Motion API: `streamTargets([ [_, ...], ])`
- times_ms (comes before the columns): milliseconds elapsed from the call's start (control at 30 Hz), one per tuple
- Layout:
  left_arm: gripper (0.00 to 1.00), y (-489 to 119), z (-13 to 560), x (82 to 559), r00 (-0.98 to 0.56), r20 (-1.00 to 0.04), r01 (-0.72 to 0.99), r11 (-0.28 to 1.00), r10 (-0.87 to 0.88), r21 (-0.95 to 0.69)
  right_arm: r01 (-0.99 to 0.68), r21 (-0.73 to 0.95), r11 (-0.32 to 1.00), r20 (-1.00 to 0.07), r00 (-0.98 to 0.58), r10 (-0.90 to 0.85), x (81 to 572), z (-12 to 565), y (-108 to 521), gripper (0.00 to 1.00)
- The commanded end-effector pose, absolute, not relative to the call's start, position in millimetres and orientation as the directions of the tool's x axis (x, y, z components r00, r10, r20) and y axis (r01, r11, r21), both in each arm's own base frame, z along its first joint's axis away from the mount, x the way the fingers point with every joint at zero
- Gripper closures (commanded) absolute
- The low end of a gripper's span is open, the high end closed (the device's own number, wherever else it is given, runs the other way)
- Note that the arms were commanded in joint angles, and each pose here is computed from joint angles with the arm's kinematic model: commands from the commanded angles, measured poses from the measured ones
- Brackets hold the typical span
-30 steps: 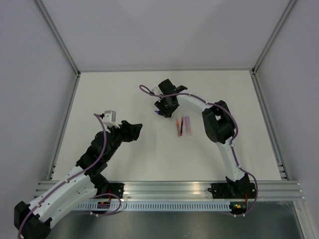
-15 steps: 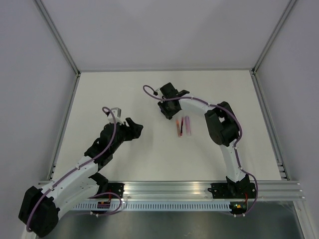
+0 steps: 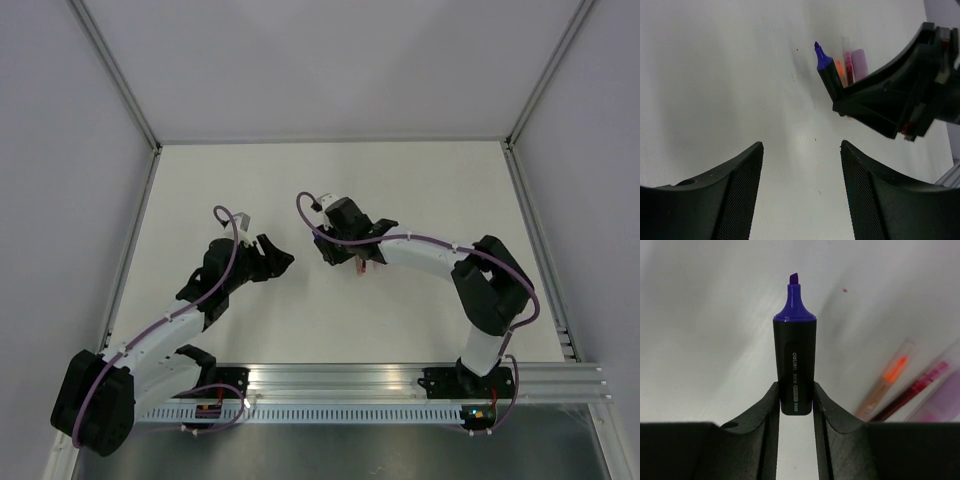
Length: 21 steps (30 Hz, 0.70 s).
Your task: Insert the pens into the pen caps
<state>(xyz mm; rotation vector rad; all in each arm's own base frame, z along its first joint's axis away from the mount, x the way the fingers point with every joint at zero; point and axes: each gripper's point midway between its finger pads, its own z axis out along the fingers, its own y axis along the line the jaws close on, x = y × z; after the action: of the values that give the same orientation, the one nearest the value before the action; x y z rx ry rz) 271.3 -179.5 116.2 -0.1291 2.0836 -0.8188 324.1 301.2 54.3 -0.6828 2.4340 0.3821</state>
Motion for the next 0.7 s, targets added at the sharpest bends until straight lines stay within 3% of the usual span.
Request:
streamTargets([
  [0,0.32,-187,147,280,-0.566,-0.717,0.262,0.736,-0.406,-0.624,-0.586,0.220,0.780,-0.751,-0.612,-0.248,308,109,347,1.00],
  [300,0.33,-190,146,280,-0.573,-0.712,0.269,0.727,-0.407,-0.632,-0.658,0.287,0.696,-0.823,-0.541,-0.173,258,142,375,1.00],
  [667,0.35,-200,157,273,-0.564,-0.719,0.343,0.677,-0.406,-0.651,-0.690,0.319,0.649,-0.846,-0.517,-0.134,238,161,393,1.00],
])
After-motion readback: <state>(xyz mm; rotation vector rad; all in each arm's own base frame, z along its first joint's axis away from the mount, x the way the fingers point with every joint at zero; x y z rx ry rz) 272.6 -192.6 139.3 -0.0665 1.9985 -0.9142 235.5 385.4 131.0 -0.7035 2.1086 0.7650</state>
